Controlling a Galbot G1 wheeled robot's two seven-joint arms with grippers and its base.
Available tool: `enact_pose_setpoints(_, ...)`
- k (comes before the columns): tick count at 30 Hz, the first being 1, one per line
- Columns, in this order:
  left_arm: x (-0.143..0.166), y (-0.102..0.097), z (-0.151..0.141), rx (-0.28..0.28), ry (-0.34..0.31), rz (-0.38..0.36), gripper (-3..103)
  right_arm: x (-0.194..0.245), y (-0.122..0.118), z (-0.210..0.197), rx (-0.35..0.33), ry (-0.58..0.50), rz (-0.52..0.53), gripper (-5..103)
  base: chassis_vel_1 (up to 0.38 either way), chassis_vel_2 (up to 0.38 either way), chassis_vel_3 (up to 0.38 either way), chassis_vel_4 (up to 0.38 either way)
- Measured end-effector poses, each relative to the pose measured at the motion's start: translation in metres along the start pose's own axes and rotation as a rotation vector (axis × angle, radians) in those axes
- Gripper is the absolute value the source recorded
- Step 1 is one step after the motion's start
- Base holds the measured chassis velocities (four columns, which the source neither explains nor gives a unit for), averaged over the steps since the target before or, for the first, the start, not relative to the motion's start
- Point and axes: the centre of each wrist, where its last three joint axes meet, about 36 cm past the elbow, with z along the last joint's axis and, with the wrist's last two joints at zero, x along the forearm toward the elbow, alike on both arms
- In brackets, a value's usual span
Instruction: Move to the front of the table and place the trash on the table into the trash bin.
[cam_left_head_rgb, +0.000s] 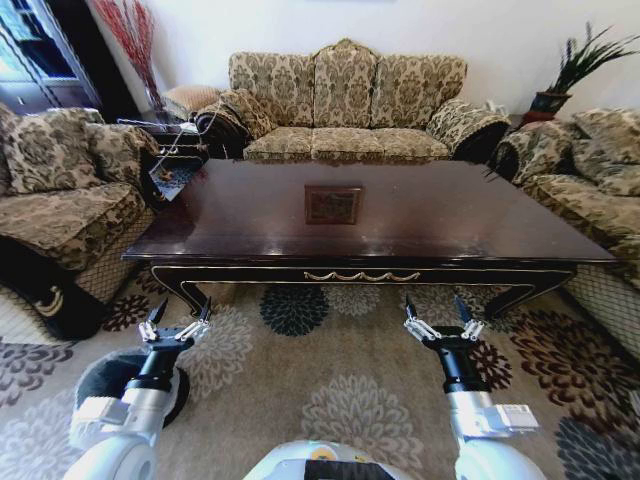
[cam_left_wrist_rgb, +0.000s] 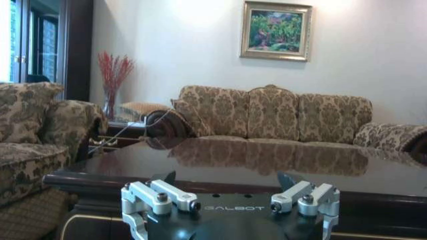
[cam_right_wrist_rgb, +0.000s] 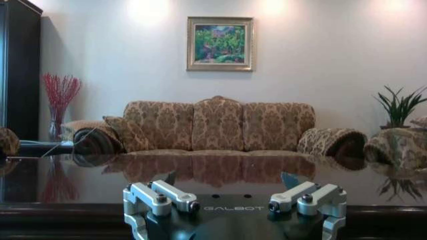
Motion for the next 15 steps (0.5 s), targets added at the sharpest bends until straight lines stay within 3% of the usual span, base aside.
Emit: enact_pose_setpoints(15,0.0000,0.0000,0.0000,0.000,0.000,0.000,100,0.0000,0.0000,0.0001,0.000,0.000,0.000,100,0.000,0.000,0.000,0.000)
